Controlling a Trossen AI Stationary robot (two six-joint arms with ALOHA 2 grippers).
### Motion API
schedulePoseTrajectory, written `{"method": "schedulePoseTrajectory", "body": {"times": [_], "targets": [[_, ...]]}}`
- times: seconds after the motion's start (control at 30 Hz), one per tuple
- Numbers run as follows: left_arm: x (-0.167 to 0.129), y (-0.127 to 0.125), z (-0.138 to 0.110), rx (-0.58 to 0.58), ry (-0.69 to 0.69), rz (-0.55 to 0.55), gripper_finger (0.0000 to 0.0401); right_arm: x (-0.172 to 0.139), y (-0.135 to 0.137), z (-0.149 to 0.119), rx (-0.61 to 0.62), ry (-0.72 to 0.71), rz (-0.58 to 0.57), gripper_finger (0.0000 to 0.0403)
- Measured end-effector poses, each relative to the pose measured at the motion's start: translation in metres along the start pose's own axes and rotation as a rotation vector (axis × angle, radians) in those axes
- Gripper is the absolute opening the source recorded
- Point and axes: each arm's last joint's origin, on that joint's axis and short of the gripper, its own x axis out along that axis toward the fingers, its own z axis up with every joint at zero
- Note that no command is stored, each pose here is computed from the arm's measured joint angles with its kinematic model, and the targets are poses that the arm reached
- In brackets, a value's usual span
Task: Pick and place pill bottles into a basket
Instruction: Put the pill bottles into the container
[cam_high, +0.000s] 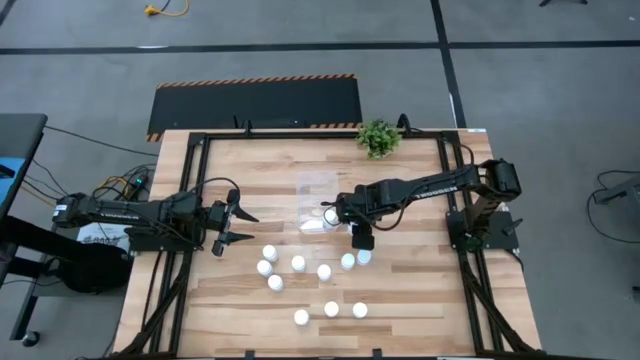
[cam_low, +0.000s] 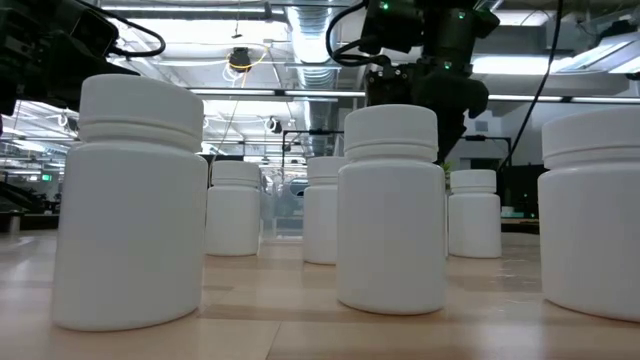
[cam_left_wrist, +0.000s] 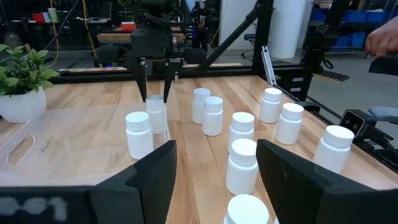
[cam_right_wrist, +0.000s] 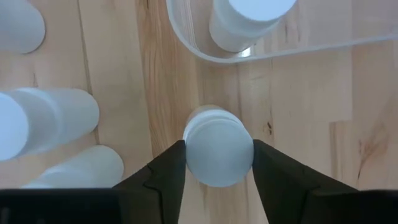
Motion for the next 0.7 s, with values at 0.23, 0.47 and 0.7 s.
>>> {"method": "schedulePoseTrajectory", "body": {"times": [0.23,0.47,0.7], "targets": [[0.000,0.000,0.000,0.000,0.000,0.000,0.0211,0.000,0.000,-0.001,-0.001,0.012,-0.001,0.0157],[0.000,0.000,0.000,0.000,0.000,0.000,0.0211,-0.009,0.000,0.002,-0.009,0.027,-0.002,0.0157],[0.000,0.000,0.000,0.000,0.000,0.000,0.0211,-0.027,-0.006,0.012,-0.008,0.032,-0.008,0.0157]]}}
